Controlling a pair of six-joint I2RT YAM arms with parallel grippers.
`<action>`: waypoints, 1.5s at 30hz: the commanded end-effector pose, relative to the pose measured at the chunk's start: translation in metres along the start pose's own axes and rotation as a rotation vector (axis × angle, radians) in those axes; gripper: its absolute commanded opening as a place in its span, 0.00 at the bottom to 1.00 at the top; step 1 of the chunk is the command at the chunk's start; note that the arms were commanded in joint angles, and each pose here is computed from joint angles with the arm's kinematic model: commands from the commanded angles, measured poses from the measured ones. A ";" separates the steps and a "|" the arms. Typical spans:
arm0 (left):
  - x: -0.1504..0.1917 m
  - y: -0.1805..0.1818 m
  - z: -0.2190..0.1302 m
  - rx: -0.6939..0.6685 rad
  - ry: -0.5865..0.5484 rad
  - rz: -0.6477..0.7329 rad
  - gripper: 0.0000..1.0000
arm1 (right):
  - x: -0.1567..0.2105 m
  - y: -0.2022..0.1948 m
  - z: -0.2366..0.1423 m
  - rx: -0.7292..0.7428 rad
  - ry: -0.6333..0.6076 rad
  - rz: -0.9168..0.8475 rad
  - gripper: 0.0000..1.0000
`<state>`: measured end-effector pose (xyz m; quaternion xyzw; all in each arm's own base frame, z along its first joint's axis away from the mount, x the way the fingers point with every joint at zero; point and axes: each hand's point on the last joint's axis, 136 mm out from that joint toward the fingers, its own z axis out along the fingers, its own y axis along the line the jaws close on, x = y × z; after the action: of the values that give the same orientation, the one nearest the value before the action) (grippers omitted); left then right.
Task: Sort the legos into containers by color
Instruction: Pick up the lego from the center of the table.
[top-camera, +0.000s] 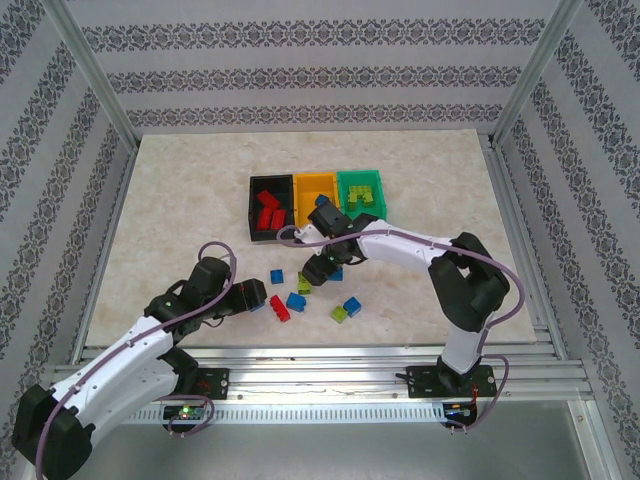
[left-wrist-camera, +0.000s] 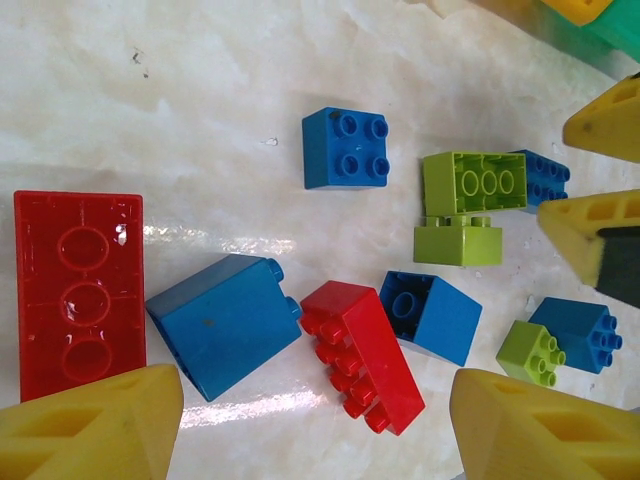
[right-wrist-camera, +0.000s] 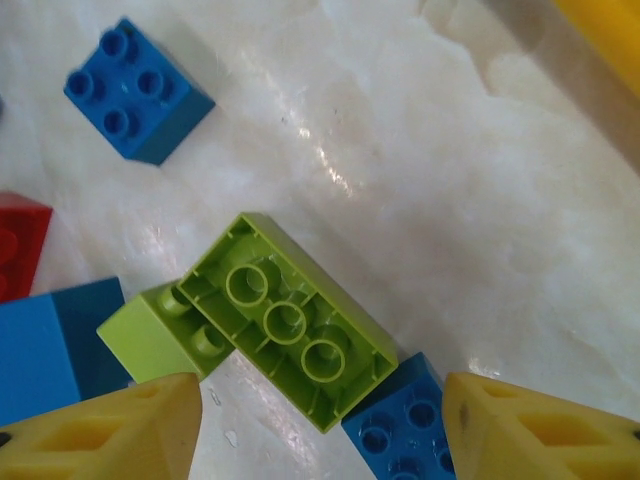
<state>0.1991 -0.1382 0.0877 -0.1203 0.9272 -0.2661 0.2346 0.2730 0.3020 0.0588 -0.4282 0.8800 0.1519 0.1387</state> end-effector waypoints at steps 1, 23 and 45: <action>0.001 0.007 0.001 -0.013 -0.009 -0.022 0.71 | -0.001 0.003 -0.003 -0.001 0.038 -0.123 0.68; 0.007 0.011 -0.001 -0.029 0.015 -0.045 0.72 | 0.011 -0.005 0.019 -0.009 0.275 -0.261 0.70; -0.003 0.001 -0.002 -0.021 0.007 -0.030 0.72 | 0.003 0.002 0.044 -0.082 0.305 -0.226 0.50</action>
<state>0.1937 -0.1352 0.0797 -0.1339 0.9317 -0.2583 0.2174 0.2806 0.3172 0.0229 -0.5528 0.8276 0.0947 0.0242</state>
